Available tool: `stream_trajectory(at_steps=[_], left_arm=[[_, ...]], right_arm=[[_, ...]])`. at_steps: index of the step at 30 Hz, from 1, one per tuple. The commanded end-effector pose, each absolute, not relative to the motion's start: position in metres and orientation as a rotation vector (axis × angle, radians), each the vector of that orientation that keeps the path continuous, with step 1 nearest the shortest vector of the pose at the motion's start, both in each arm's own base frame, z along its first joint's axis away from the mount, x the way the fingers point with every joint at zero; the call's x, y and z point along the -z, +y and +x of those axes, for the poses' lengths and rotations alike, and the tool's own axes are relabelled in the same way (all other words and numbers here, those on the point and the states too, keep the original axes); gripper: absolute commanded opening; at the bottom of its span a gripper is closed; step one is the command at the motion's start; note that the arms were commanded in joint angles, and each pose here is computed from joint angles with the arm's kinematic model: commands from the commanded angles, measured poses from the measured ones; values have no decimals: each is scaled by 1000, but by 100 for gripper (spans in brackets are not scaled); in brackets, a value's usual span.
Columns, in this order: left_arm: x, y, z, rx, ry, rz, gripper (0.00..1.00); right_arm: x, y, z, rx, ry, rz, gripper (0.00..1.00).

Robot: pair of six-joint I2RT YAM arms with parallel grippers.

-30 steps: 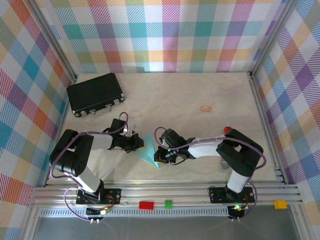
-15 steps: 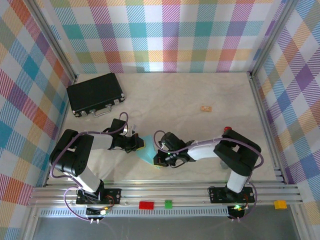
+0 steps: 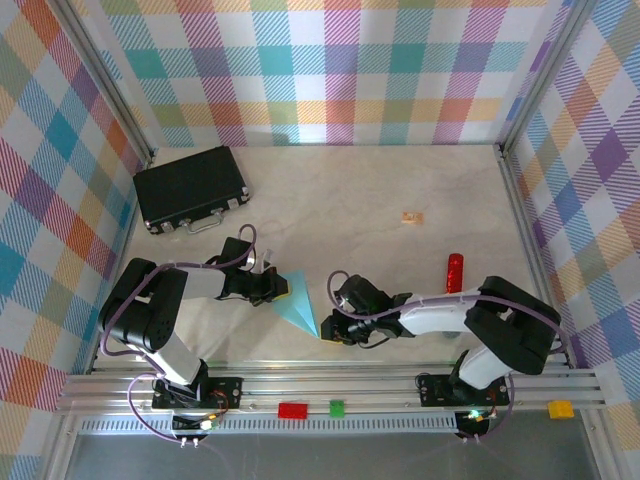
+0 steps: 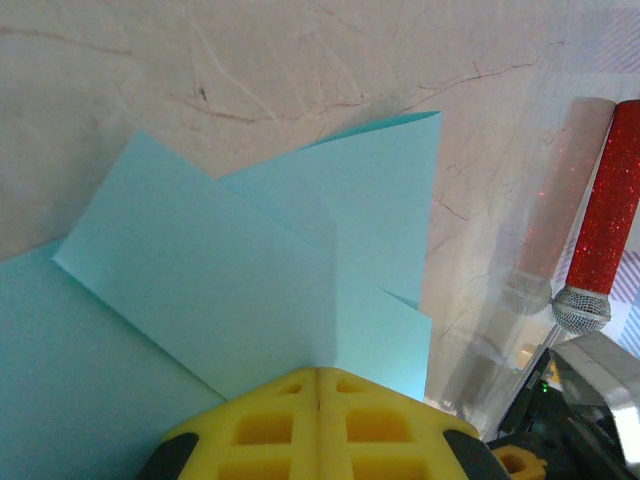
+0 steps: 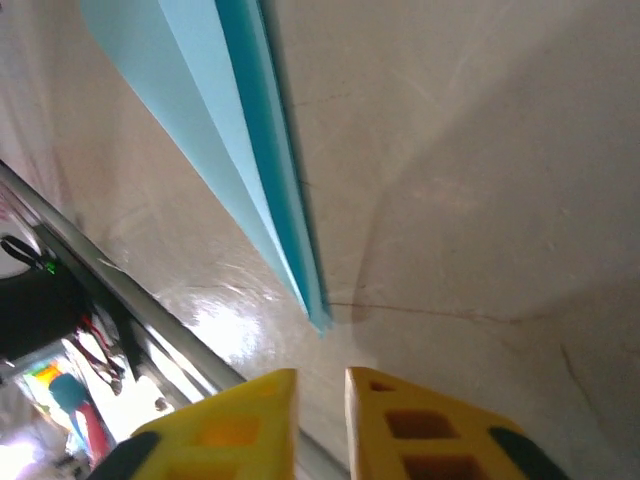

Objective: Fold a paper plane with a square sheet of paper (pick it up from the middle)

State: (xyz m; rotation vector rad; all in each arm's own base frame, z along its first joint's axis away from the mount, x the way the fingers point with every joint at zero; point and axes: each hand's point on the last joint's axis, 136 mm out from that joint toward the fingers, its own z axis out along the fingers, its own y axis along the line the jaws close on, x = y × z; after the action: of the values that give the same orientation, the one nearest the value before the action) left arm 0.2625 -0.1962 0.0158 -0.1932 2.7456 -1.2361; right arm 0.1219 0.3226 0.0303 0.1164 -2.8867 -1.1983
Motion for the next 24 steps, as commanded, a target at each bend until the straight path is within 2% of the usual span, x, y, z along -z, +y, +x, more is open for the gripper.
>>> stream_trajectory(at_steps=[1,3,7,15,24], left_arm=[[13,-176,251,1082,2853,-308,2],[13,-176,249,1095,2859,-317,2],[11,-178,247,1116,2857,-339,2],[8,-180,244,1152,2863,-379,2],[6,-182,244,1178,2860,-382,2]], right_arm=[[-40,329,128,1252,-2890,42,32],[-45,339,128,1315,-2847,16,35],[-35,347,126,1268,-2811,-110,38],[-16,342,118,1117,-2855,-175,37],[-37,346,136,1242,-2911,-218,39]])
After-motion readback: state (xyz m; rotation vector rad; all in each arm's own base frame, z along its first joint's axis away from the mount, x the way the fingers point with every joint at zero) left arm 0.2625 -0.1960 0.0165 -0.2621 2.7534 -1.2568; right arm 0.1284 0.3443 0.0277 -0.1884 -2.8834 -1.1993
